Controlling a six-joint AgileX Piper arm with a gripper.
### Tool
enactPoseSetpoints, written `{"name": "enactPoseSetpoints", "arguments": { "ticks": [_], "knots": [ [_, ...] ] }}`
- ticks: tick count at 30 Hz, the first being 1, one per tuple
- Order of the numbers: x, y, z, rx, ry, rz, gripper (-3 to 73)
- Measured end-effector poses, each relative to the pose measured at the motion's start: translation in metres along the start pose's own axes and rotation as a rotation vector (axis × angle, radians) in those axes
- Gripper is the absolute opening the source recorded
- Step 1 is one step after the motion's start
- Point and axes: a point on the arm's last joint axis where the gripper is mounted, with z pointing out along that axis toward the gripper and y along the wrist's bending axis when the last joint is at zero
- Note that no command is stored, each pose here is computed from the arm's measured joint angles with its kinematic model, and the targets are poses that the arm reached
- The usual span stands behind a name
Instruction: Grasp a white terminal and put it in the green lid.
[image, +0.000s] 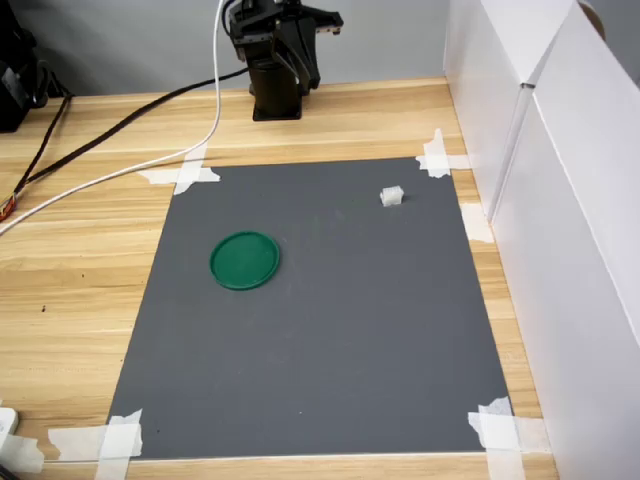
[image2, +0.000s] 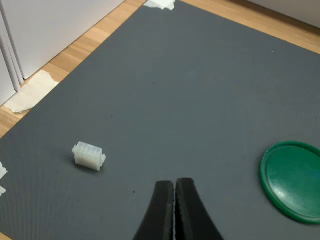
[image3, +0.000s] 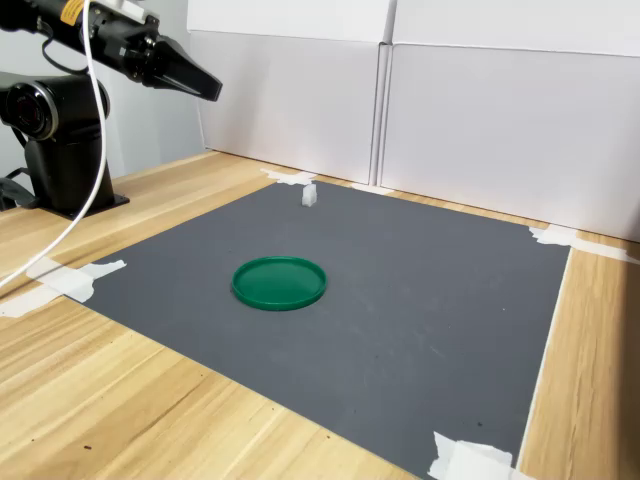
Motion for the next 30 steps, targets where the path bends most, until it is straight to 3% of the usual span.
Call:
{"name": "enactPoseSetpoints", "arguments": {
  "ticks": [11, 21, 24, 30],
  "knots": [
    [-0.062, -0.023, 0.034, 0.004, 0.147, -0.075, -1.5],
    [-0.093, -0.036, 0.067, -0.023, 0.264, -0.128, -1.5],
    [-0.097, -0.035, 0.076, -0.059, 0.300, -0.182, -1.5],
    [-0.090, -0.018, 0.096, -0.226, 0.382, -0.395, -1.5]
  ]
}}
